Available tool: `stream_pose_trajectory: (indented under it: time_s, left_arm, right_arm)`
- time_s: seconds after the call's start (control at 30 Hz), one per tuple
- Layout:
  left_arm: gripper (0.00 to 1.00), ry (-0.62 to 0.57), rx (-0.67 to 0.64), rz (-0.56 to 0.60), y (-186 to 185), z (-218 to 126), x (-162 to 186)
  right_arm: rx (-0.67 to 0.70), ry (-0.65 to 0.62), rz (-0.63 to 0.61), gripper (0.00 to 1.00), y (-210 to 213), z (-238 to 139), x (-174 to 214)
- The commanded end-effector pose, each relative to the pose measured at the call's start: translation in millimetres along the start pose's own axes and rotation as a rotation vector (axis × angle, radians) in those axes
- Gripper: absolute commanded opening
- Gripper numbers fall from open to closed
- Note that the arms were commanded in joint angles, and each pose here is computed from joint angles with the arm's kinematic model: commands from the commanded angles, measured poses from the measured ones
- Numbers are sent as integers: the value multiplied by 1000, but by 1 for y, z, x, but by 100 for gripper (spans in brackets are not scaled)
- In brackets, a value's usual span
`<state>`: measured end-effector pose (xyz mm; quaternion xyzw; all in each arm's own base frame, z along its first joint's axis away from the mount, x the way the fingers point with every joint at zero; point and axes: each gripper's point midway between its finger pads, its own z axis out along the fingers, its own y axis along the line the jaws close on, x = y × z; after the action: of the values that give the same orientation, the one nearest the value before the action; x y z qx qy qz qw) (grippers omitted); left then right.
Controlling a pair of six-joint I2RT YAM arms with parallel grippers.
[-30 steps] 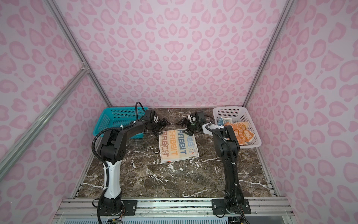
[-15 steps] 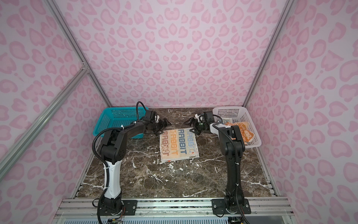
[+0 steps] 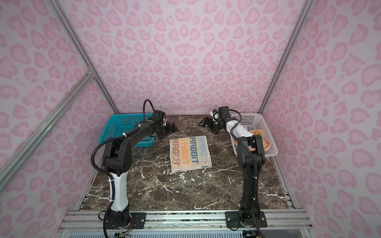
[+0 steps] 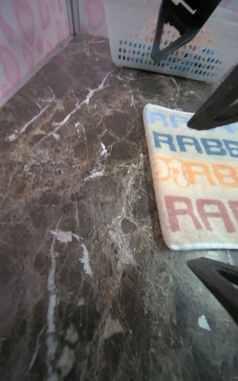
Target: Fold and stack the towels
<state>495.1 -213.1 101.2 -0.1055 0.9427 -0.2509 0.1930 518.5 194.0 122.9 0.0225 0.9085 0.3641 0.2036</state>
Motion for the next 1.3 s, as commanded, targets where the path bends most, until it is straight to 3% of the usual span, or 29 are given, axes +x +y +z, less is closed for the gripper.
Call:
stream_pose_trajectory:
  time_s: [0.0,0.07,0.23,0.4,0.9,1.27]
  left_arm:
    - [98,-5,17,46,-12,-13,1]
    - [98,1,18,58,-14,-14,7]
    - [98,27,-2,75,-7,-8,25]
    - [98,45,-11,77,-2,-2,34]
    - [98,76,-12,92,3,6,45]
    - [98,99,-85,119,22,6,46]
  right_arm:
    - [255,128,-48,94,-45,6,32]
    - [321,157,-95,85,-53,10,35]
    - [410,195,-183,74,-58,17,36]
    - [440,246,-196,54,-73,35,42]
    - [458,301,-212,40,-87,57,49]
    - [495,329,-232,13,-87,61,58]
